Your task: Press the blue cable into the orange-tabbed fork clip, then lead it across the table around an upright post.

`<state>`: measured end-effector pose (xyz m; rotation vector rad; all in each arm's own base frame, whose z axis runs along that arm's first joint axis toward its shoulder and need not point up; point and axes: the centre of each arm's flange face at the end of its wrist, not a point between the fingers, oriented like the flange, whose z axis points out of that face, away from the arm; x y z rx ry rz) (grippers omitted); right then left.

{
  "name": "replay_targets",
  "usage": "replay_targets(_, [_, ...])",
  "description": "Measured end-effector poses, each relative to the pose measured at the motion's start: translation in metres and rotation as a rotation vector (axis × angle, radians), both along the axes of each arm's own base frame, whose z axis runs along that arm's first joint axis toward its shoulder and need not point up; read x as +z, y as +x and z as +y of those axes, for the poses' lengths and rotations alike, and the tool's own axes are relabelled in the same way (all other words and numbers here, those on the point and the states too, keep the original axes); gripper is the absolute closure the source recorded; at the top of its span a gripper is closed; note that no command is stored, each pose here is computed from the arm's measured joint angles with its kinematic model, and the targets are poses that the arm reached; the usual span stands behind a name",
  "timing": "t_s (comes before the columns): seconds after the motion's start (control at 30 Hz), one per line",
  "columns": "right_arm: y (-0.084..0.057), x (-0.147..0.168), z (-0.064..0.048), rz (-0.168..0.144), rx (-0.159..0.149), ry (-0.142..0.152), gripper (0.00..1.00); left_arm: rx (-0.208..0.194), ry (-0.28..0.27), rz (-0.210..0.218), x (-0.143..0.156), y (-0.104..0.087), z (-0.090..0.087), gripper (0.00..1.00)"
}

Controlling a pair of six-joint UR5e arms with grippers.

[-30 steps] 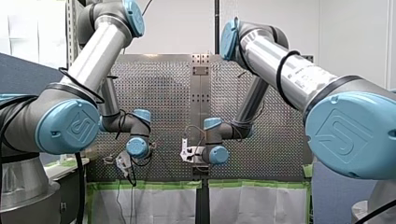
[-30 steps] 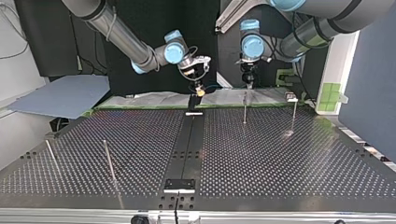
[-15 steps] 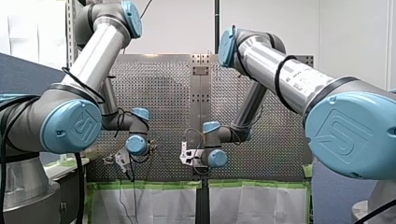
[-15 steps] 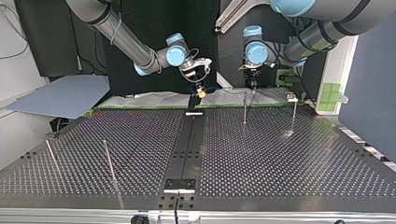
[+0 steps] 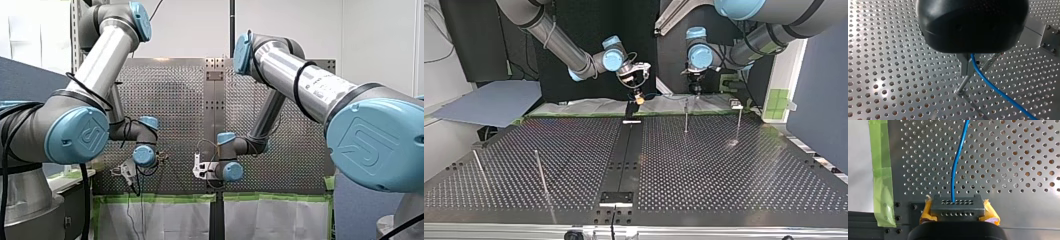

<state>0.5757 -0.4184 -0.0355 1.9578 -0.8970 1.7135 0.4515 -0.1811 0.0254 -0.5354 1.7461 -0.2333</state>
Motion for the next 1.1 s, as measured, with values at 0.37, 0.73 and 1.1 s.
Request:
replay_targets(0.37, [0.000,-0.001,0.000,0.004,0.001,0.001,1.00,-0.013,0.049,0.023,-0.010,-0.007,0.002,1.00])
replay_targets(0.73, [-0.002,-0.001,-0.003,0.008,-0.004,0.001,1.00,-0.016,0.030,0.034,-0.031,0.008,0.005,1.00])
replay_targets(1.1, [-0.002,0.000,-0.006,0.007,-0.006,-0.003,1.00,0.002,0.012,0.026,-0.028,0.021,0.011,1.00])
